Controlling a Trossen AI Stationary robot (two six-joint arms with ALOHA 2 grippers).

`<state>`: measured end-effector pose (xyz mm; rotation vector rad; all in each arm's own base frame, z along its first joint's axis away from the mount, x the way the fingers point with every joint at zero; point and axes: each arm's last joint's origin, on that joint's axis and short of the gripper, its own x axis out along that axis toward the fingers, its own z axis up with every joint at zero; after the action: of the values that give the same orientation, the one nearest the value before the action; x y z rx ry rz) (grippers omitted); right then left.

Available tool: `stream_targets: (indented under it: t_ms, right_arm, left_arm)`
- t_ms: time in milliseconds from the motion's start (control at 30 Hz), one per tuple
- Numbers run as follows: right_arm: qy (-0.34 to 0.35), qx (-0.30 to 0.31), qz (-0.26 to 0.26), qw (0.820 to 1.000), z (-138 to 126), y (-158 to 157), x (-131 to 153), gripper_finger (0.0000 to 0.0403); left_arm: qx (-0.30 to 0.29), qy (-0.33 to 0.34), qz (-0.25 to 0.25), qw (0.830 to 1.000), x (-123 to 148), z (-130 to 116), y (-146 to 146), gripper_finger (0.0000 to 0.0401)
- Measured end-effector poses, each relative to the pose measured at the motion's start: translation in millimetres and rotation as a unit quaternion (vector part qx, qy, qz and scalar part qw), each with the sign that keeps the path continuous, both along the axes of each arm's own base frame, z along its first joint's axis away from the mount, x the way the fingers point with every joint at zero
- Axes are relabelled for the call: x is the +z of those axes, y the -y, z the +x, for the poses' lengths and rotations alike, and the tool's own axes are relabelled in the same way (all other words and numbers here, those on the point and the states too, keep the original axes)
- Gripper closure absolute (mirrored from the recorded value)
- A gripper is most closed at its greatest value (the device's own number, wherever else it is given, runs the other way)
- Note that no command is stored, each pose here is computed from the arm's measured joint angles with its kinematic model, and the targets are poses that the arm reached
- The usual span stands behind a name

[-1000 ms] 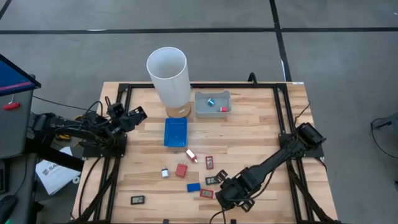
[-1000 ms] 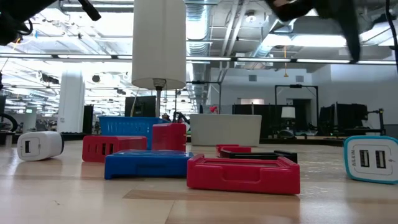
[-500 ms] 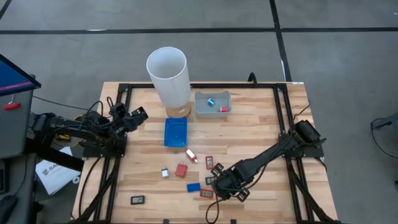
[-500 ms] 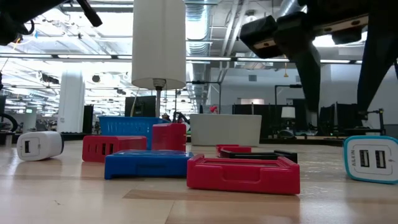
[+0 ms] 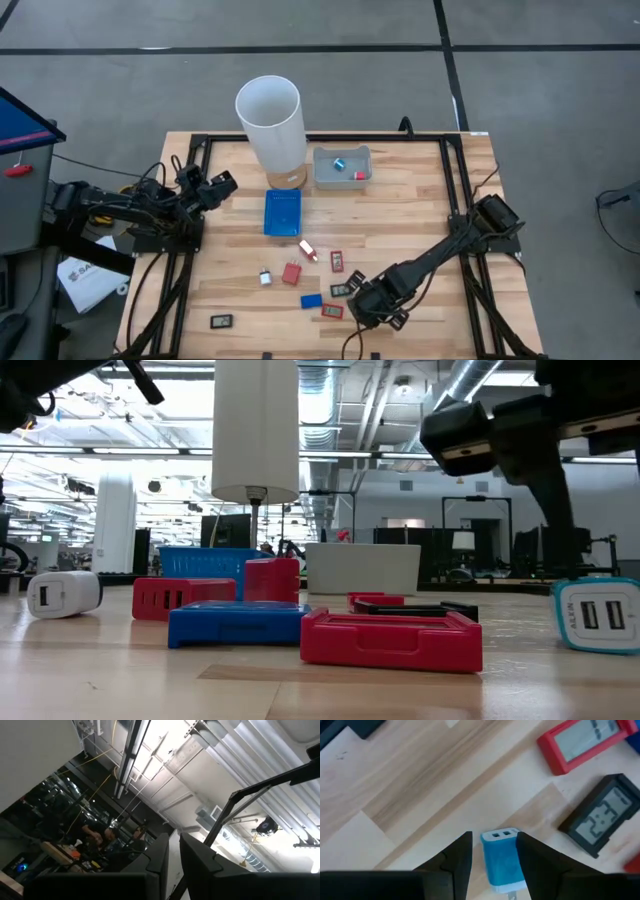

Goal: Pick & Place Office items
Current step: Put the blue charger adapter into the gray bin

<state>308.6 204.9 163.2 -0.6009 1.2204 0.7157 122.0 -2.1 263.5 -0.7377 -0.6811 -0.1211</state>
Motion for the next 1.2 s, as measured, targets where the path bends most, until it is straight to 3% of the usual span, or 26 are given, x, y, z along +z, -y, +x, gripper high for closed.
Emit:
stream_targets:
  t_ms: [200,600,700,767,867,933,1033,1167,1200]
  right_arm:
    - [-0.017,-0.004,-0.026,1.000,-2.9,7.8,-13.7,0.0256]
    - [-0.007,-0.033,-0.028,0.999,9.4,25.7,-9.2,0.0256]
    - [-0.016,-0.080,-0.023,0.996,12.3,29.4,-5.9,0.0256]
    - [-0.025,-0.169,-0.006,0.985,16.1,33.1,-3.0,0.0256]
    - [-0.052,-0.333,0.017,0.941,18.4,41.0,1.1,0.0256]
    - [-0.074,-0.443,0.025,0.893,16.4,47.0,3.7,0.0256]
    - [-0.117,-0.605,0.003,0.788,6.9,56.6,5.5,0.0256]
    - [-0.148,-0.770,-0.042,0.619,-7.5,62.2,6.2,0.0256]
    - [-0.155,-0.794,-0.042,0.586,-9.2,61.2,6.2,0.0256]
  left_arm:
    - [0.000,0.000,0.000,1.000,0.0,0.0,0.0,0.0358]
    - [0.003,0.000,-0.002,1.000,0.0,-0.1,-0.2,0.0358]
    - [0.004,0.000,-0.003,1.000,0.0,0.0,-0.3,0.0358]
    - [0.005,0.000,-0.004,1.000,0.1,-0.1,-0.4,0.0358]
    - [0.005,0.000,-0.004,1.000,0.0,-0.1,-0.4,0.0358]
    - [0.005,0.000,-0.004,1.000,0.0,-0.1,-0.4,0.0358]
    - [0.007,0.000,-0.005,1.000,0.1,-0.1,-0.5,0.0358]
    - [0.007,0.000,-0.005,1.000,0.0,-0.1,-0.5,0.0358]
    - [0.007,0.000,-0.005,1.000,0.0,-0.1,-0.5,0.0358]
